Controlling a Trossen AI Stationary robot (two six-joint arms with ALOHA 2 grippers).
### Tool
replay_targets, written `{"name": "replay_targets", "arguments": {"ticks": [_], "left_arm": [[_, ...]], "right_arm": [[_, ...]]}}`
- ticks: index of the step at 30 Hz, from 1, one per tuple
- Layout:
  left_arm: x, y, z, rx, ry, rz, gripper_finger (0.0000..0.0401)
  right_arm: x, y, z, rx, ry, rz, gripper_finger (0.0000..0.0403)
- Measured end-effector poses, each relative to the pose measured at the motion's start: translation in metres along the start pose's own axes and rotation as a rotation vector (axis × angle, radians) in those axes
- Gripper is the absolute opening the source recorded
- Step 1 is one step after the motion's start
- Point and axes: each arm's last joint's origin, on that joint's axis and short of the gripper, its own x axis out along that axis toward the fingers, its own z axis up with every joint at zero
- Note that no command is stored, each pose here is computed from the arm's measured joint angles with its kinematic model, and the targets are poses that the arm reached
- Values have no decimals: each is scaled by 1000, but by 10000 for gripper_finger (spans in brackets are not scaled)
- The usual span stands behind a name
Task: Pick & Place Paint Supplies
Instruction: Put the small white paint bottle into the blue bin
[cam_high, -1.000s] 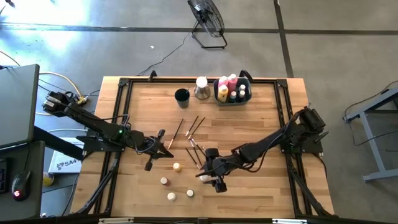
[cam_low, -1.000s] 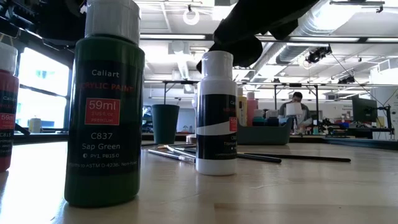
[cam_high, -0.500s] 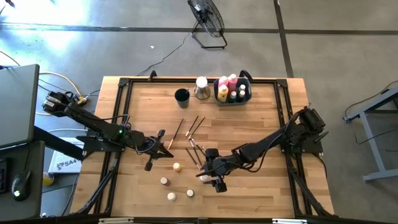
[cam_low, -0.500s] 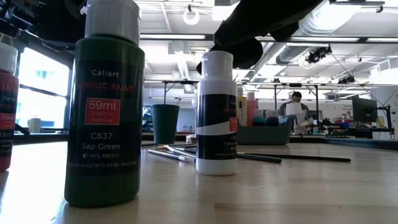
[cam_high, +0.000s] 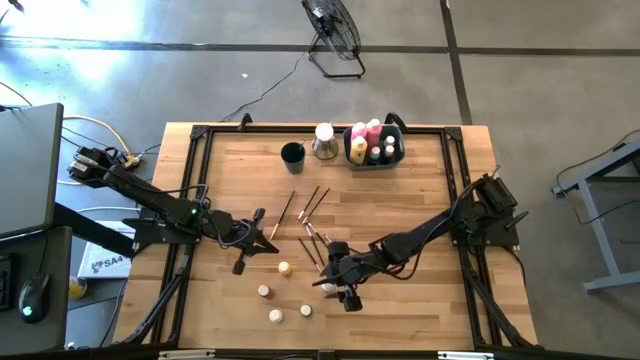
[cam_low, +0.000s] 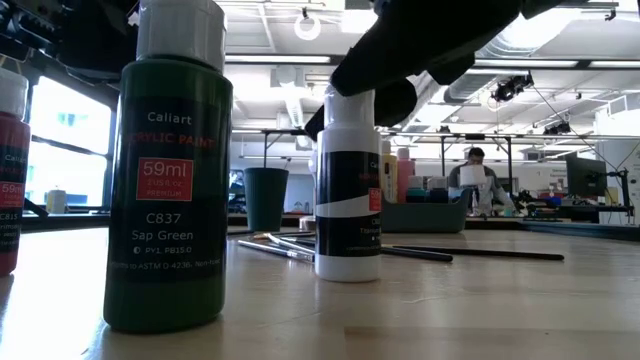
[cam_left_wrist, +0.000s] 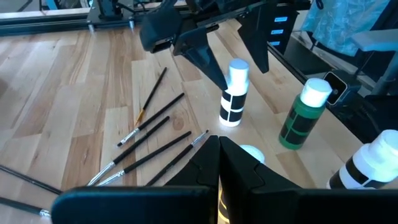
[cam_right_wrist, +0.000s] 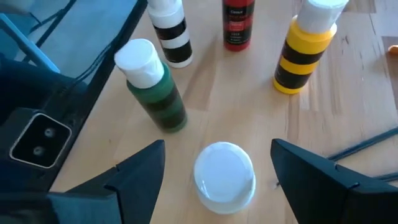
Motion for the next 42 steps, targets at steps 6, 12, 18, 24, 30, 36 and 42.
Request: {"name": "replay_targets", "arguments": {"ticks": [6,12,18,24,30,36,42], "left_arm": [[0,0,0,0,1,0,6],[0,0,0,0,1,0,5],[0,0,0,0,0,0,6],[0,0,0,0,0,-1,5],[0,0,0,0,0,-1,6],[0,0,0,0,0,-1,5],[0,0,0,-6,0,-1,6]], "right_arm": [[0,0,0,0,2,3,271],[0,0,0,0,3,4,241],[0,0,0,0,4,1,211],[0,0,0,0,2,-4,176],[0,0,0,0,1,-4,137],[0,0,0,5,2,4,121],[0,0,0,12,3,4,128]]}}
